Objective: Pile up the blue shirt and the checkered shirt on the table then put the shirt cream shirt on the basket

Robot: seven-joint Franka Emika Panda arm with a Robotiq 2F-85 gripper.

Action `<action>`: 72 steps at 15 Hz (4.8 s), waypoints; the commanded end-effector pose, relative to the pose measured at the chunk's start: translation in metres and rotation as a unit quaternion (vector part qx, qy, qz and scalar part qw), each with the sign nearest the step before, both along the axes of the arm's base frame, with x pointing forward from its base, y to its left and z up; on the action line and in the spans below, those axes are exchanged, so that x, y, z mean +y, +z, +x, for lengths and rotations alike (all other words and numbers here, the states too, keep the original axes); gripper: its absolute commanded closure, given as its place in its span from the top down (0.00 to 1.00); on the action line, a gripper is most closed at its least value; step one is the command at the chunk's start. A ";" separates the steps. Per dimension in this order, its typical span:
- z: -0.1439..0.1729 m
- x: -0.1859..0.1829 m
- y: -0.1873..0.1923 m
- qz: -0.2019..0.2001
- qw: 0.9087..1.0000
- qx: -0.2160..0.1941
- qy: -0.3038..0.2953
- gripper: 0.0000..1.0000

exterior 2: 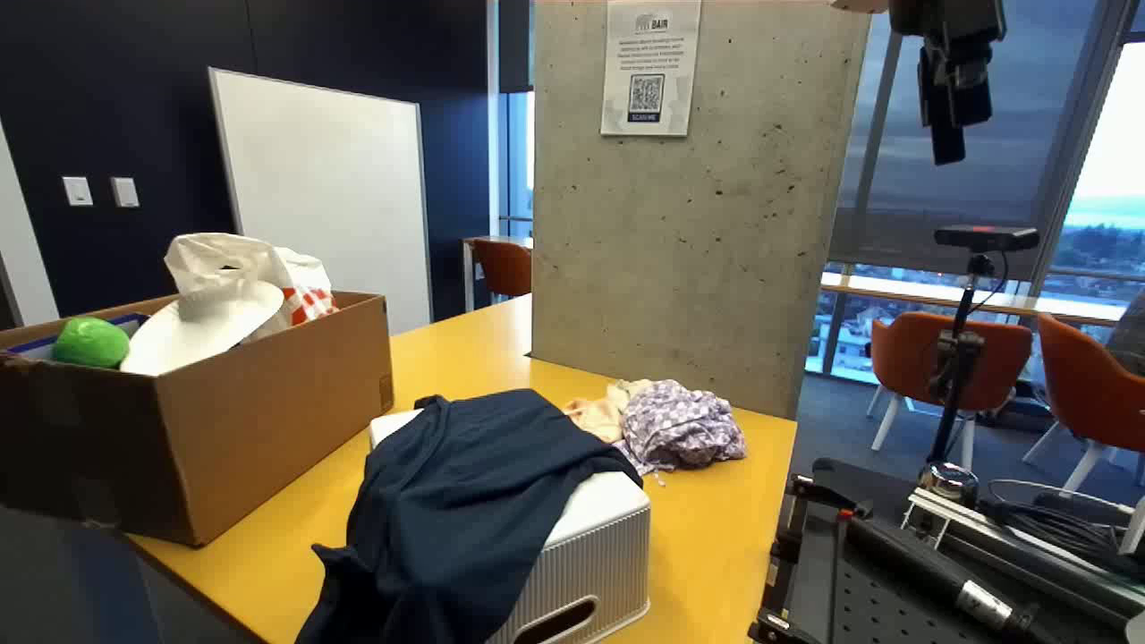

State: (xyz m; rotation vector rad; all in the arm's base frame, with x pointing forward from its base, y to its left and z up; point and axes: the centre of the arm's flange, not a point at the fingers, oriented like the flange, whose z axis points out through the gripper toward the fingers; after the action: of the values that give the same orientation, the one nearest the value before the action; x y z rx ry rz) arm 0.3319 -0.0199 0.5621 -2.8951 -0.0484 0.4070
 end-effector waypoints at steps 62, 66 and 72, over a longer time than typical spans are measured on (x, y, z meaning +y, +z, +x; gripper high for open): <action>0.200 0.040 -0.348 -0.027 0.973 -0.224 -0.036 0.03; 0.178 0.043 -0.300 -0.029 0.970 -0.236 -0.044 0.03; 0.185 0.001 -0.193 -0.064 0.943 -0.313 -0.087 0.03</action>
State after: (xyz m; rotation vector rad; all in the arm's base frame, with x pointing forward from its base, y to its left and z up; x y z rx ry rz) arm 0.5211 0.0136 0.3145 -2.9691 0.0443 -0.4850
